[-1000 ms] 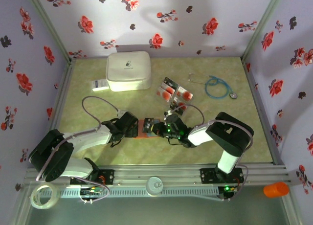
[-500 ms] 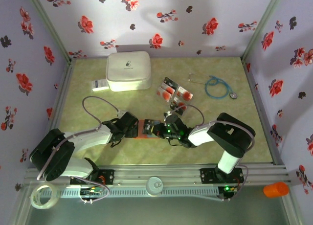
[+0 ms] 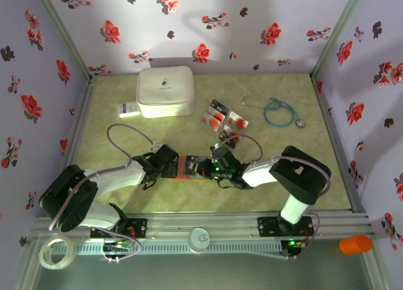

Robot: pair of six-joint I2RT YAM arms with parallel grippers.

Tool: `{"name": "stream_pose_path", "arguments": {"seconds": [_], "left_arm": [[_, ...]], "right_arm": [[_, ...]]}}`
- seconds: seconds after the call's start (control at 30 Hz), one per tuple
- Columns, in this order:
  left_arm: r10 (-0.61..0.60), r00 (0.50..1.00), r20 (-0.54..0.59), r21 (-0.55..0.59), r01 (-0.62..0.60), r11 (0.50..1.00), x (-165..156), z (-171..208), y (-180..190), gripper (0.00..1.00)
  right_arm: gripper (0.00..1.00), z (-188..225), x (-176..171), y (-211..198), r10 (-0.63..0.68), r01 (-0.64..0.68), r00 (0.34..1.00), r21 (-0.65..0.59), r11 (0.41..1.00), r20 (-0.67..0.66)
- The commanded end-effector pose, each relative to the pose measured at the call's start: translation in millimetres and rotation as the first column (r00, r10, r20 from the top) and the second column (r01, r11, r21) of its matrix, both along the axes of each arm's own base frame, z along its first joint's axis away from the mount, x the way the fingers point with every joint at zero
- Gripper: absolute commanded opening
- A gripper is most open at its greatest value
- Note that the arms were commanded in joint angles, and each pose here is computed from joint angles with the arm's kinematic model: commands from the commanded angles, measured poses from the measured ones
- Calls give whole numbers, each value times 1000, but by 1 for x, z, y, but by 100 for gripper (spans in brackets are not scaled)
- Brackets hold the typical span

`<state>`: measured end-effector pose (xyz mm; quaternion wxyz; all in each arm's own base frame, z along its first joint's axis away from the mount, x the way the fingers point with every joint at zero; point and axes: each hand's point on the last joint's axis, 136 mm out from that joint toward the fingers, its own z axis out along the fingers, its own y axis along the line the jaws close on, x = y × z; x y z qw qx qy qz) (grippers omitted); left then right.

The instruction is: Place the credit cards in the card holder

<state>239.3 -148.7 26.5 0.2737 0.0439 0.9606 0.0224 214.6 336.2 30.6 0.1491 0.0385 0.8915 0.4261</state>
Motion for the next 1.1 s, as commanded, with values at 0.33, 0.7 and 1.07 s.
{"name": "stream_pose_path", "arguments": {"seconds": [0.33,0.7,1.07], "left_arm": [[-3,1000,8,24,3,1000,3,-1,0,100],[-5,1000,7,24,5,1000,3,-1,-1,100],[-6,1000,4,26,6,1000,3,-3,-1,100]], "right_arm": [[0,7,-9,-1,65,-66,998,-75,995,-6],[0,8,-13,-3,84,-86,996,-100,991,-23],[0,-1,-15,7,116,-122,991,-99,988,-67]]}}
